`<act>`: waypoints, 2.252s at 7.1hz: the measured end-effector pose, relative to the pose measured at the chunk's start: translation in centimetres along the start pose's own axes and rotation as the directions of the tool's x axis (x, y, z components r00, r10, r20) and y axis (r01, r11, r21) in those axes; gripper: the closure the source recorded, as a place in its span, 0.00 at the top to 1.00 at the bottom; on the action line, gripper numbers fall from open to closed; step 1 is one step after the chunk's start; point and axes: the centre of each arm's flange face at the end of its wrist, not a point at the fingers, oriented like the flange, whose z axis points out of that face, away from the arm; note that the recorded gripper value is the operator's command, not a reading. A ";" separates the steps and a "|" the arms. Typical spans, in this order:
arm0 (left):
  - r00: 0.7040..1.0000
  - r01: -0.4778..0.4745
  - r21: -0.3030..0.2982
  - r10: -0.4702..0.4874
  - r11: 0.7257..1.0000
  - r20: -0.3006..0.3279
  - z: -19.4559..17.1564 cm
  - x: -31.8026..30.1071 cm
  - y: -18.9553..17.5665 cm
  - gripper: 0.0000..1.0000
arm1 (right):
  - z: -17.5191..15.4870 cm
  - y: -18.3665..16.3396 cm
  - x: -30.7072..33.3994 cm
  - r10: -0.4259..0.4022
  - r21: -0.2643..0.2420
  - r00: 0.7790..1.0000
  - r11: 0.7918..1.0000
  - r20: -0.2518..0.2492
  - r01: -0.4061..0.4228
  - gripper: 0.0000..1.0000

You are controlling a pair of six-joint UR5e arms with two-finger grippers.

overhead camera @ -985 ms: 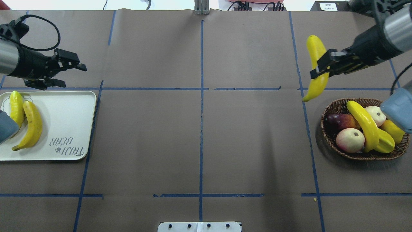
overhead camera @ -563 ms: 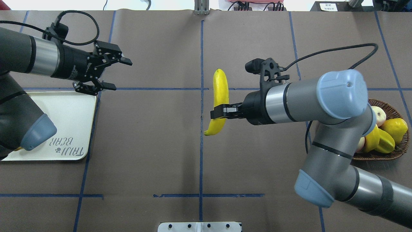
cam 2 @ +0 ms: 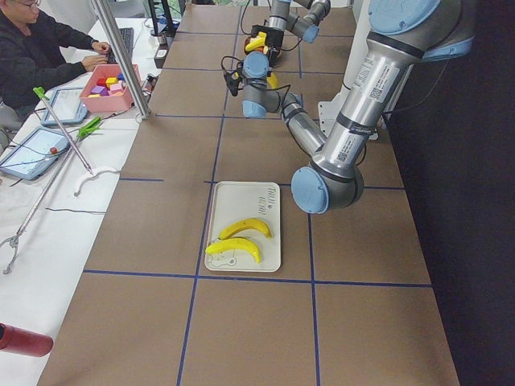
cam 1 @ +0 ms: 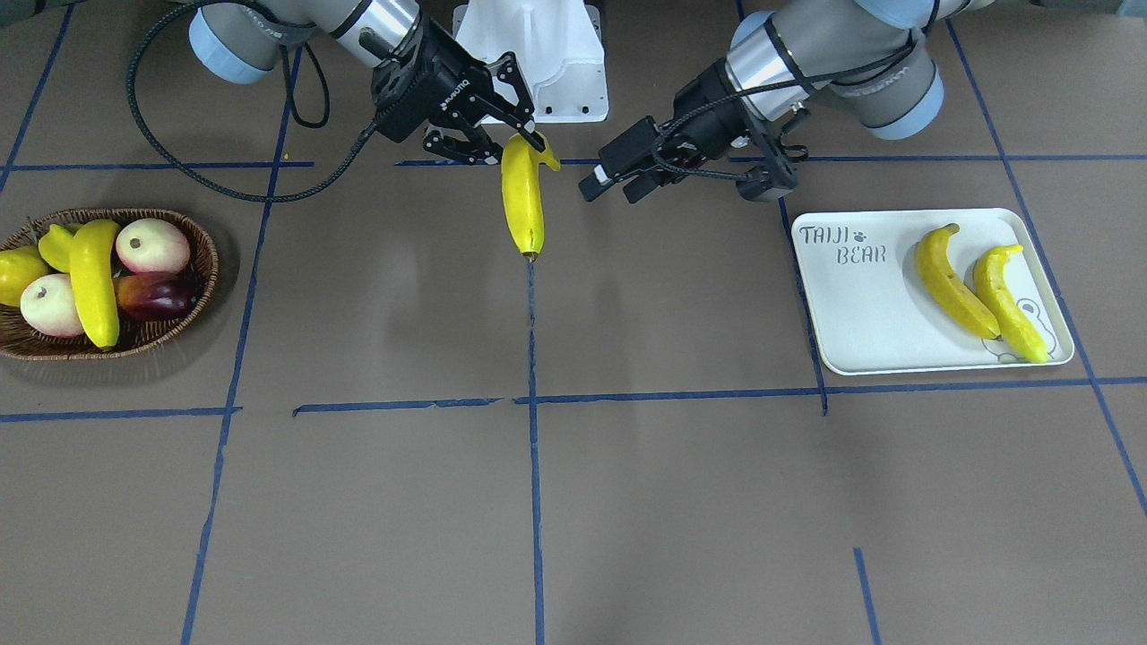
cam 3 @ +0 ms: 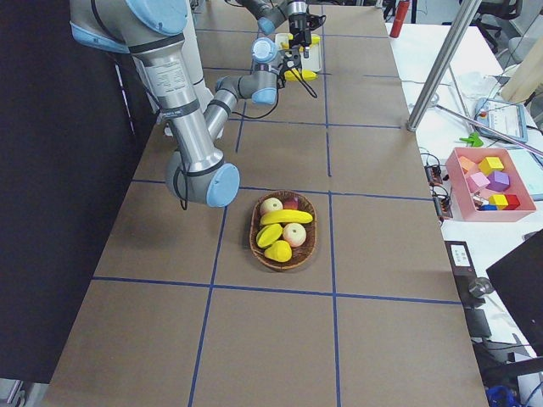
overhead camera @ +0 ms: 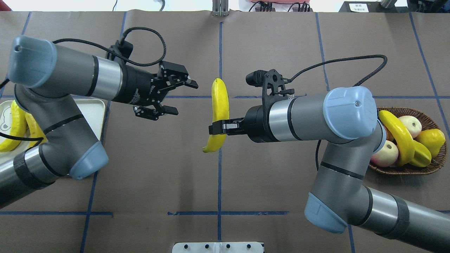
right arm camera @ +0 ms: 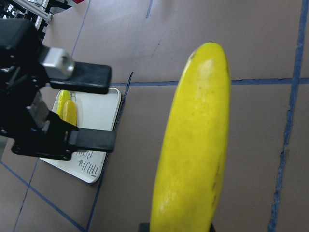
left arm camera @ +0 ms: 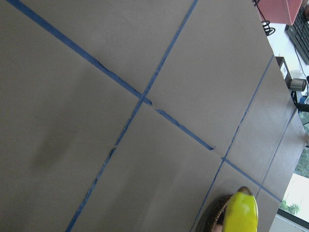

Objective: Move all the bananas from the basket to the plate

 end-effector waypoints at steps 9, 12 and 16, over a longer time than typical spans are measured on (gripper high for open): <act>0.998 -0.046 0.013 0.047 0.999 -0.041 4.5 1.7 2.9 0.00 | 0.4 1.0 -0.9 -0.003 -0.020 1.000 1.000 0.017 0.003 0.99; 0.994 -0.108 0.018 0.108 0.994 -0.032 4.2 1.3 2.6 0.00 | -0.4 0.9 -1.8 0.066 -0.013 0.997 0.998 0.039 -0.065 1.00; 0.995 -0.091 0.055 0.089 0.994 0.034 1.0 0.2 -2.8 0.00 | -1.2 -0.1 -0.9 0.098 -0.006 0.995 0.995 0.011 -0.098 1.00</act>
